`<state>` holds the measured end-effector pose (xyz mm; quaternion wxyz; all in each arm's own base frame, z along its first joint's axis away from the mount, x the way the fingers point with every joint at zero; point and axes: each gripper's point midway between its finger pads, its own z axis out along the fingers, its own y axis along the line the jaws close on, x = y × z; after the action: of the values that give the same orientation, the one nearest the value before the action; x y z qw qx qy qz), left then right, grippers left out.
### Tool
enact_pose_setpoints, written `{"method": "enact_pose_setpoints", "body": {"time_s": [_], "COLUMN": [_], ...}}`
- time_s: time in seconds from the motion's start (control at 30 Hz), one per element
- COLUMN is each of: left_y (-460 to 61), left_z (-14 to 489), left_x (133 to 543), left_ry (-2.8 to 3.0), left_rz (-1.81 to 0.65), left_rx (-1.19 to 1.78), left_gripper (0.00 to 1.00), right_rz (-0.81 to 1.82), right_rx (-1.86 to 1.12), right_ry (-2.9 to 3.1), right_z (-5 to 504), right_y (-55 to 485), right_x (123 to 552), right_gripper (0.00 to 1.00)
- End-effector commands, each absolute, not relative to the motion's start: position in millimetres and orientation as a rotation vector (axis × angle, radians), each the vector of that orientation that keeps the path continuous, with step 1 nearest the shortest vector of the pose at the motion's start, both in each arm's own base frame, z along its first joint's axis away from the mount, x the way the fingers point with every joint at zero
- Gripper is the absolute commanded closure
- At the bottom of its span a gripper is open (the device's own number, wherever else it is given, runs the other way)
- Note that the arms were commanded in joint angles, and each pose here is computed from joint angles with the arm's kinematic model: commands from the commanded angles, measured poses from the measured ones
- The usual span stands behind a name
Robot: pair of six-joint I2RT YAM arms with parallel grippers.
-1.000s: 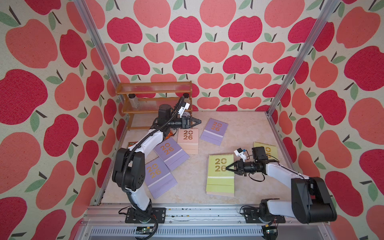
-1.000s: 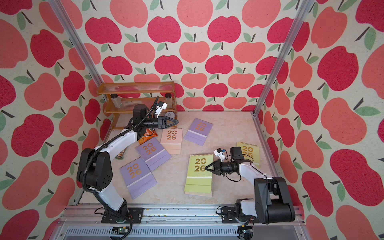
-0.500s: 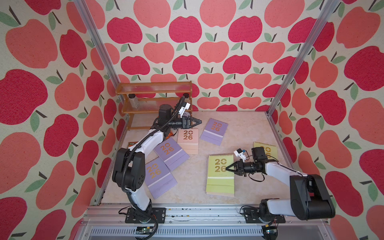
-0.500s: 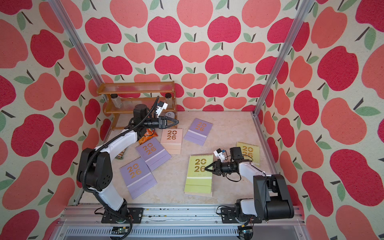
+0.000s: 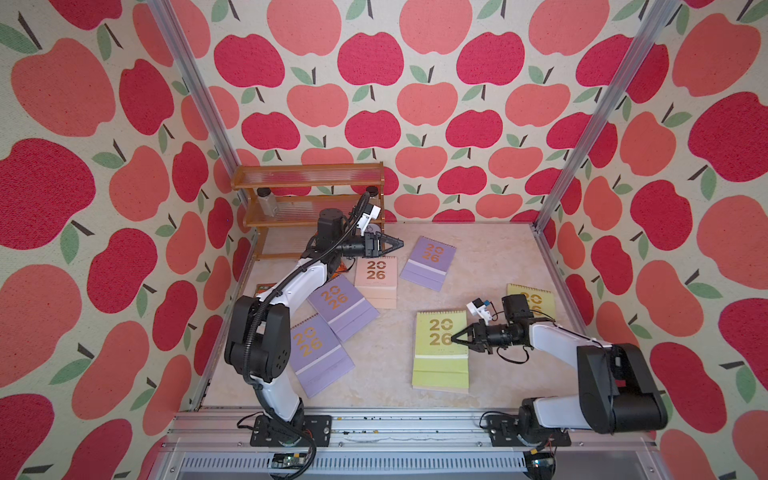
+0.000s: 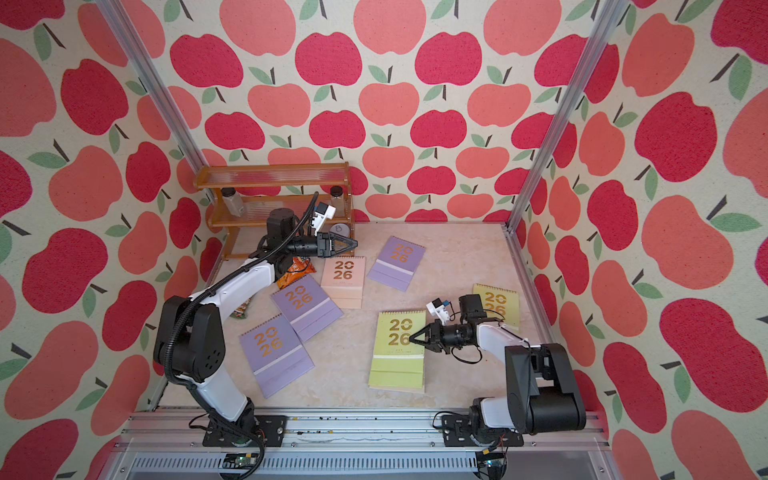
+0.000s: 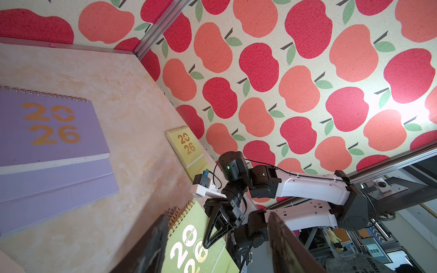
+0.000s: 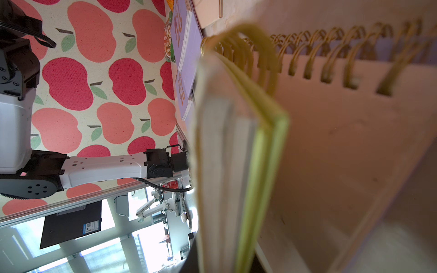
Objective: Stack the calendars
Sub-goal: Place the calendar at the calendar.
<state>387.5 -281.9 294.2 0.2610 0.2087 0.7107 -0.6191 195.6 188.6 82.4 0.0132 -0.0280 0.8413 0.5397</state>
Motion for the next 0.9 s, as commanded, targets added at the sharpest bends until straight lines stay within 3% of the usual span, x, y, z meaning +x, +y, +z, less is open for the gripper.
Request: {"method": "enact_pose_setpoints", "body": {"time_s": [0.0, 0.33, 0.87], "left_y": [-283.8, -285.0, -285.5], "left_z": [299.7, 298.9, 297.6], "left_x": [388.2, 389.4, 388.9], "left_ry": [1.902, 1.902, 1.903], "left_rz": [-1.673, -1.676, -1.676], "left_rx": [0.575, 0.577, 0.577], "left_gripper": [0.35, 0.35, 0.35], "right_rz": [1.599, 1.552, 1.441], "right_rx": [-0.025, -0.026, -0.060], "right_ry": [2.734, 2.756, 2.731], "right_z": [67.8, 66.9, 79.9], "right_y": [182.2, 179.7, 174.7], "right_x": [188.7, 190.2, 199.2], "right_gripper": [0.95, 0.72, 0.52]}}
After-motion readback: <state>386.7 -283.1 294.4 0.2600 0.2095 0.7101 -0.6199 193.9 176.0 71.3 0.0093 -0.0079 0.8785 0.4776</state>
